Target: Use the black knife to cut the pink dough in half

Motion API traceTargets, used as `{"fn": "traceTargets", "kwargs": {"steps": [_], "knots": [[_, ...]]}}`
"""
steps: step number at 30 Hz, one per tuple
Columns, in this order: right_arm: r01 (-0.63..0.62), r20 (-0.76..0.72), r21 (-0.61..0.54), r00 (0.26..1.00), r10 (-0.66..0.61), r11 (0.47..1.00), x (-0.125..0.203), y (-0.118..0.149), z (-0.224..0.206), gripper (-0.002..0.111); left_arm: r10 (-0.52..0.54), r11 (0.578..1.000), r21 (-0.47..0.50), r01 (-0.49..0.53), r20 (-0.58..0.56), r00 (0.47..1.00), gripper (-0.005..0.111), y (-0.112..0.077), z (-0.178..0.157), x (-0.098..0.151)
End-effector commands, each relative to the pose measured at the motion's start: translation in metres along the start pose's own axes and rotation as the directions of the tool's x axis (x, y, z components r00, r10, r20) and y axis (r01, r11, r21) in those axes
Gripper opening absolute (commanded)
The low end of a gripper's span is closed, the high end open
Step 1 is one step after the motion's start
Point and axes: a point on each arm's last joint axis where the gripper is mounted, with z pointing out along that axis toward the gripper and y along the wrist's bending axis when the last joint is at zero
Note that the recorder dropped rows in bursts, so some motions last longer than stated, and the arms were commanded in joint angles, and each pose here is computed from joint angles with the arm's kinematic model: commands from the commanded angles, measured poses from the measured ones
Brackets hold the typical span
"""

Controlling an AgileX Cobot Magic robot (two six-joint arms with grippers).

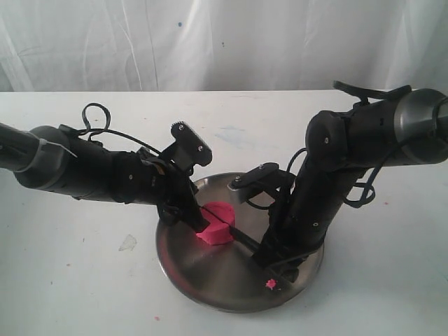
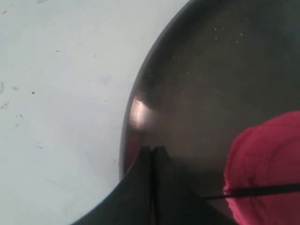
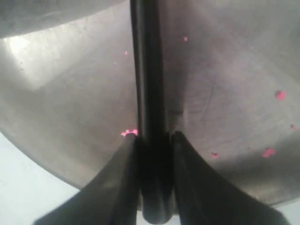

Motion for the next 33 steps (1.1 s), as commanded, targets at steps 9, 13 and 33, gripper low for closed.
{"fn": "traceTargets", "kwargs": {"steps": [9, 13, 33], "knots": [[-0.015, 0.040, 0.008, 0.999, 0.014, 1.000, -0.005, -0.001, -0.001, 0.000, -0.005, 0.999, 0.043, 0.007, -0.051, 0.999, 0.000, -0.008, 0.002, 0.007], [-0.016, 0.039, 0.006, 0.999, 0.016, 1.000, -0.005, -0.001, -0.001, 0.000, 0.039, 0.999, 0.033, -0.038, -0.028, 0.999, 0.000, -0.006, -0.002, 0.003], [-0.016, 0.039, 0.006, 0.999, 0.016, 1.000, -0.005, -0.001, -0.001, 0.000, 0.055, 0.998, -0.046, -0.051, 0.085, 0.995, 0.000, 0.006, -0.021, -0.018]]}}
